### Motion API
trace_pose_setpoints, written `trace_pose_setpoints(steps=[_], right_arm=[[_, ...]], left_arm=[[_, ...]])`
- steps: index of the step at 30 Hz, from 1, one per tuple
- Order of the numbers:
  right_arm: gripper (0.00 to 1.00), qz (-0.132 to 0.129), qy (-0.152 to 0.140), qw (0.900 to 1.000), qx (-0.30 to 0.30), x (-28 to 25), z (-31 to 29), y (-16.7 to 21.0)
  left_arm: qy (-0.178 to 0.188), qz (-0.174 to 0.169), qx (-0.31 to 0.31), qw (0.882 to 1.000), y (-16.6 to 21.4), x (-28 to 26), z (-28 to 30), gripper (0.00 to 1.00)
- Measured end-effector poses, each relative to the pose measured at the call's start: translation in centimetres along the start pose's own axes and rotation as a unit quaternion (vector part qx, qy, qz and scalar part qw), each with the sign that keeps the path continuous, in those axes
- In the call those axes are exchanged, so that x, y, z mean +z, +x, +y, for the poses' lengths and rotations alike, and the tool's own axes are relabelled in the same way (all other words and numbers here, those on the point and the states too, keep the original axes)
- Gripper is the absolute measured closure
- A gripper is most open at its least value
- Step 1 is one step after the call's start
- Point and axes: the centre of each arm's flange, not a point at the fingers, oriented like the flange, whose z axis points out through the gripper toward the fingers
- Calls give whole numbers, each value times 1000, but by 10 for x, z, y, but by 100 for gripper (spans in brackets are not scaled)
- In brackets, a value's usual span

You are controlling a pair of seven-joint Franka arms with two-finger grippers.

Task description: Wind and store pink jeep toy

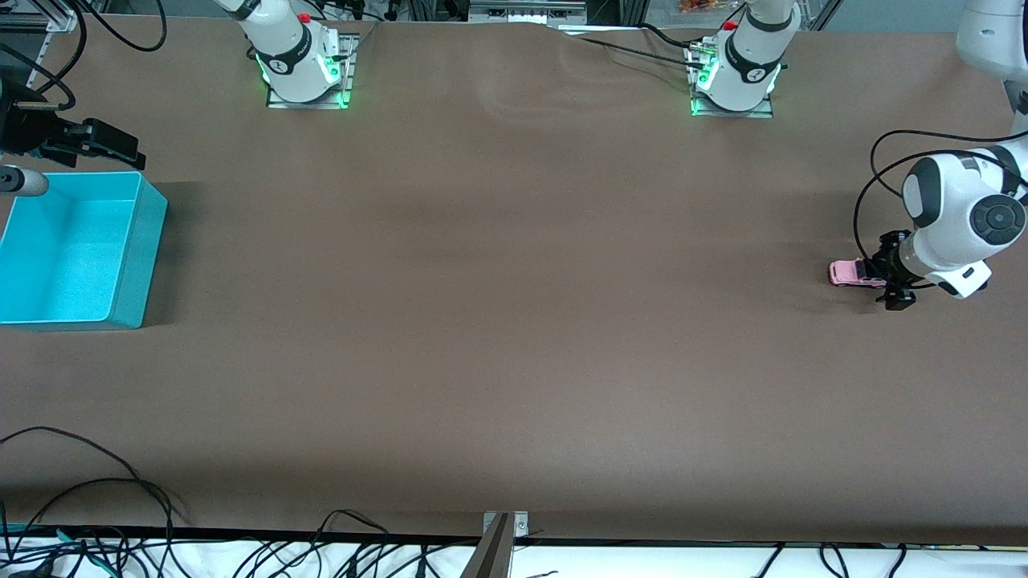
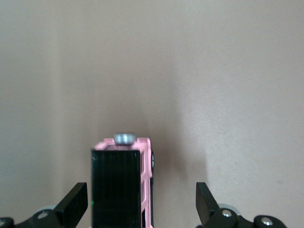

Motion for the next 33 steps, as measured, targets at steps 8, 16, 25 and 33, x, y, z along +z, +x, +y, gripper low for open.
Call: trace_pose_setpoints(steps=[8,16,25,33], right_arm=[[0,1,0,1000,3,2,1,2],[0,4,0,1000,5,3,2,5],[0,3,0,1000,5,4,2,6],[0,3,0,1000,6,4,3,6]], left_arm=[[10,15,12,1000,-12,-64,0,0],[-7,31,62,998,-56,-121,6,0],[-43,21,152,987,-104,-161,18,0],[-47,1,262,964,-97,-211,29,0]])
